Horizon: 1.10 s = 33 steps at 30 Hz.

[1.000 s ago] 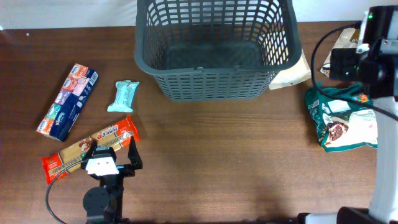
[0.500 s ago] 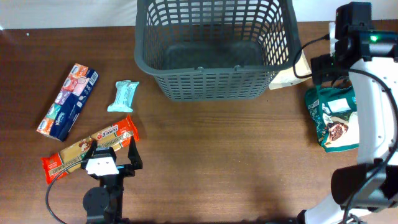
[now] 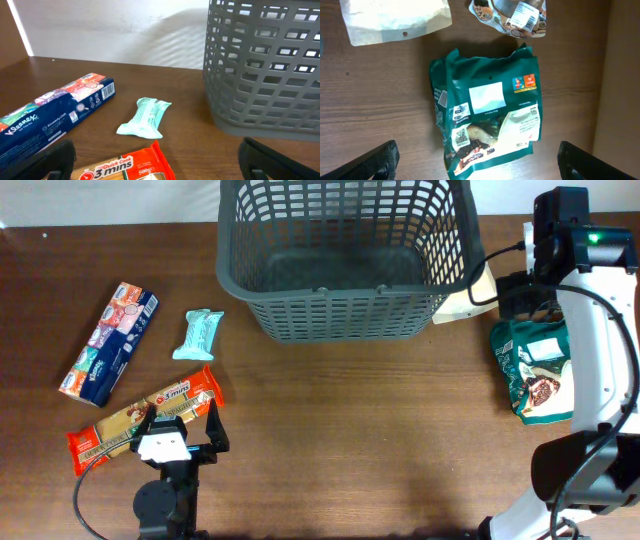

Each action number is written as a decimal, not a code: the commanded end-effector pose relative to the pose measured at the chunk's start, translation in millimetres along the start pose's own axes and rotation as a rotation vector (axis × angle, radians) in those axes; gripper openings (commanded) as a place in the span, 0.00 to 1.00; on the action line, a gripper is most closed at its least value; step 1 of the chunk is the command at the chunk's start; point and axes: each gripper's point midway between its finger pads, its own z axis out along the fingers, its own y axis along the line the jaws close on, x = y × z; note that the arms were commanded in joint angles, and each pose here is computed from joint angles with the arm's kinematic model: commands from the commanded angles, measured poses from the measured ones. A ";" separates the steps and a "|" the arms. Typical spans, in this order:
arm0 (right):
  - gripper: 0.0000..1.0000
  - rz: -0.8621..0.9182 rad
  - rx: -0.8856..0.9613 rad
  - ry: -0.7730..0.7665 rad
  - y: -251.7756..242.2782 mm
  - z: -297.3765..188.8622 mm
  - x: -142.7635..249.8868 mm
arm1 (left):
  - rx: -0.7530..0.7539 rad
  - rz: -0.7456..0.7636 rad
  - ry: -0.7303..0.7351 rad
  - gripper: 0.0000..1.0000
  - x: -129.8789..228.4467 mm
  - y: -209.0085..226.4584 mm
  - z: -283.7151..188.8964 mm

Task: Pack container
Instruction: 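Move right gripper over the green Nescafé coffee bag, then lower right gripper and grasp the green coffee bag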

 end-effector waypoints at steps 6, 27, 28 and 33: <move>0.99 0.038 -0.034 0.117 -3.9 41.5 27.3 | 0.013 0.019 -0.003 0.99 0.7 -2.3 -0.2; 0.99 0.005 -0.207 0.260 46.6 87.8 76.6 | 0.013 0.019 -0.003 0.99 0.6 -2.3 -0.2; 0.99 0.009 -0.208 0.272 48.1 89.7 80.2 | 0.013 0.019 -0.003 0.99 0.7 -2.3 -0.2; 0.99 0.004 -0.202 0.290 49.3 93.9 86.6 | 0.013 0.019 -0.003 0.99 0.6 -2.3 -0.2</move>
